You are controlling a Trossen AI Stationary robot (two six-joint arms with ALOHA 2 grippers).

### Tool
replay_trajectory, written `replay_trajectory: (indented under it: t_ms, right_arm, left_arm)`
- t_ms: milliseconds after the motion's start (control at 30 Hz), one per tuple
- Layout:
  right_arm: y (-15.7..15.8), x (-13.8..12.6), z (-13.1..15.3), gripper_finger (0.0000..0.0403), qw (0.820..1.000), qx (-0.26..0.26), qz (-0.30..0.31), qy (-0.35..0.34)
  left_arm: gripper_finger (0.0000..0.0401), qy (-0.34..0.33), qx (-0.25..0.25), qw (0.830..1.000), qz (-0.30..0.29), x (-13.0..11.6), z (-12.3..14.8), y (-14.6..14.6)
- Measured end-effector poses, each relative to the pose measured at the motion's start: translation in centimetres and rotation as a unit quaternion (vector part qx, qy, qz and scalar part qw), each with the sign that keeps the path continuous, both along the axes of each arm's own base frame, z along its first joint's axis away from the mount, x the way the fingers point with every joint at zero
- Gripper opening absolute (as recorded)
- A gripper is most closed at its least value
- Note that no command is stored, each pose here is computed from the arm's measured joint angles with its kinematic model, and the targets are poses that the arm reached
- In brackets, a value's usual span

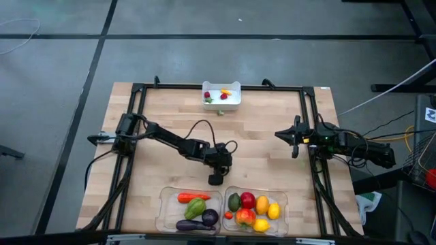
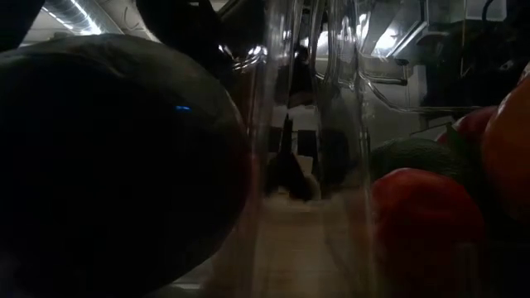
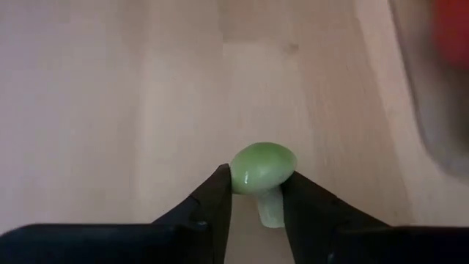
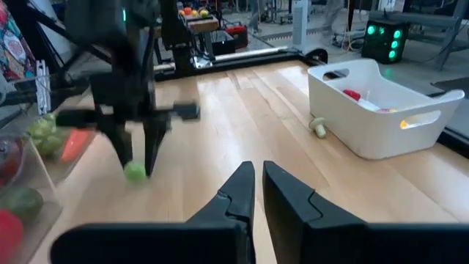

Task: Sort produce into baskets
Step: Put the bottom green mushroom into the white bin

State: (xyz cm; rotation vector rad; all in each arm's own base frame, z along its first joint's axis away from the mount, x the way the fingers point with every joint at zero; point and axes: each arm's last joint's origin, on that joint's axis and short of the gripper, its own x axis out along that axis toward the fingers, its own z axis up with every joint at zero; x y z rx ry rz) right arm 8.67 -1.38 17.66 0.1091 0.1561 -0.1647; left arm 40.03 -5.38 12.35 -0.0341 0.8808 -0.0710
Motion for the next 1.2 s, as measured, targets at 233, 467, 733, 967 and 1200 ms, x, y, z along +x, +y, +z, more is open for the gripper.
replay_trajectory:
  t_ms: [233, 467, 733, 967, 1200]
  right_arm:
    - [0.0, -0.1, -0.5, 0.0033, 1.0, 0.005, 0.0, 0.027]
    - [0.0, -0.1, -0.6, 0.0033, 0.999, 0.006, -0.001, 0.031]
    - [0.0, -0.1, -0.6, 0.0033, 0.999, 0.007, 0.0, 0.032]
    - [0.0, -0.1, -0.6, 0.0033, 0.999, 0.006, 0.0, 0.033]
    - [0.0, -0.1, -0.6, 0.0033, 0.999, 0.006, 0.0, 0.033]
  left_arm:
    - [0.0106, -0.047, 0.002, 0.998, 0.036, -0.2, 3.9, 2.8]
    - [0.0107, -0.112, 0.03, 0.985, 0.128, -1.2, 8.6, 8.1]
    - [0.0107, -0.165, 0.089, 0.944, 0.27, -3.7, 12.0, 16.8]
    - [0.0108, -0.16, 0.065, 0.907, 0.384, -6.2, 11.7, 23.0]
    - [0.0111, -0.126, 0.019, 0.881, 0.456, -8.2, 10.9, 25.5]
